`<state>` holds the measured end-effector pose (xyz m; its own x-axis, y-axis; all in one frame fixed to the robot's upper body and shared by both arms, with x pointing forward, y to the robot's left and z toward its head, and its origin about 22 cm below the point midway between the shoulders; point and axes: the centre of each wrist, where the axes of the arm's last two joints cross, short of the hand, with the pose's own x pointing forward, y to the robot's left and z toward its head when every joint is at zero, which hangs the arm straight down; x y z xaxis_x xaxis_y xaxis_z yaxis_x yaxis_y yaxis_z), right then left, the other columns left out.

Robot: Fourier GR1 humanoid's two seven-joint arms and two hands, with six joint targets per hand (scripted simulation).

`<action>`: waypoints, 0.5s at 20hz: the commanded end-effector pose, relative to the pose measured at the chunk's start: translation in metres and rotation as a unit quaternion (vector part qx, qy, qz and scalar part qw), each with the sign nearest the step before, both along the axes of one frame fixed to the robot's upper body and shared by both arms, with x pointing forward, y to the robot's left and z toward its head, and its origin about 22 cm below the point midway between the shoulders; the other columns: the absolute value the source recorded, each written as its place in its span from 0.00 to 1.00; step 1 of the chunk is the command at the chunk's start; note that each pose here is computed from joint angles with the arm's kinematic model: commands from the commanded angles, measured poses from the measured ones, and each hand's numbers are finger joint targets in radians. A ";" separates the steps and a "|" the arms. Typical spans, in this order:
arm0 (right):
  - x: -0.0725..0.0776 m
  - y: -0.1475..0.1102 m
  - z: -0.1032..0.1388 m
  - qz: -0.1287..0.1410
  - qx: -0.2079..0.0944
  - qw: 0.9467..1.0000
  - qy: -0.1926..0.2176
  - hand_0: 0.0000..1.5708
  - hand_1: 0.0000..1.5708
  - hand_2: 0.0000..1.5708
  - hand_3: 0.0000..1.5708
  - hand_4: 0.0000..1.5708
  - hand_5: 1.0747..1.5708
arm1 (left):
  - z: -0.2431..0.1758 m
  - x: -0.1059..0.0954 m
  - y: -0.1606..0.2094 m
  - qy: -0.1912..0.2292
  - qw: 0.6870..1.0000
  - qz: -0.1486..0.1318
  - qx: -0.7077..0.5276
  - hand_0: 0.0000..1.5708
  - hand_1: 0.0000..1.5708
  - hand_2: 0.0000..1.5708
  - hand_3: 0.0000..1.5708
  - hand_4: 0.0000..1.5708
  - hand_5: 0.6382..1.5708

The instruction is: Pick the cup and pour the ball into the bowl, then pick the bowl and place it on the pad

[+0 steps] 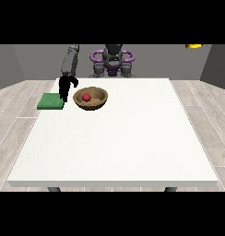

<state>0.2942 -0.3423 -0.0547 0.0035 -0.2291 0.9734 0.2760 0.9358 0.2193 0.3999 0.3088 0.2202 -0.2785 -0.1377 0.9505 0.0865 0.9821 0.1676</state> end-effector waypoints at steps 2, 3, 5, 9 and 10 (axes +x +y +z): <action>0.005 0.007 -0.016 0.008 0.006 1.000 -0.007 0.00 0.00 0.00 0.00 0.37 0.97 | 0.006 -0.018 0.034 -0.013 1.000 0.002 0.001 0.00 0.00 0.00 0.00 0.64 0.97; 0.009 0.033 -0.022 0.018 0.000 1.000 0.006 0.00 0.00 0.00 0.00 0.37 0.98 | 0.009 -0.015 0.033 0.009 1.000 0.018 -0.013 0.00 0.00 0.00 0.00 0.64 0.96; 0.015 0.010 -0.018 0.000 0.007 1.000 -0.011 0.00 0.00 0.00 0.00 0.34 0.97 | 0.023 -0.023 0.036 -0.018 1.000 -0.006 -0.004 0.00 0.00 0.00 0.00 0.64 0.96; 0.002 0.027 -0.043 0.000 0.005 1.000 -0.004 0.00 0.00 0.00 0.00 0.33 0.96 | 0.021 -0.033 0.041 -0.023 1.000 0.010 0.000 0.00 0.00 0.00 0.00 0.65 0.97; 0.013 0.003 -0.025 0.001 -0.002 1.000 -0.023 0.00 0.00 0.00 0.00 0.32 0.96 | 0.033 -0.037 0.051 -0.045 0.999 0.014 -0.004 0.00 0.00 0.00 0.00 0.65 0.96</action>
<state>0.3054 -0.3273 -0.0788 -0.0096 -0.2353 0.9719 0.2577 0.9385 0.2298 0.3735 0.3501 0.2390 -0.3191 -0.1366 0.9378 0.0552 0.9852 0.1623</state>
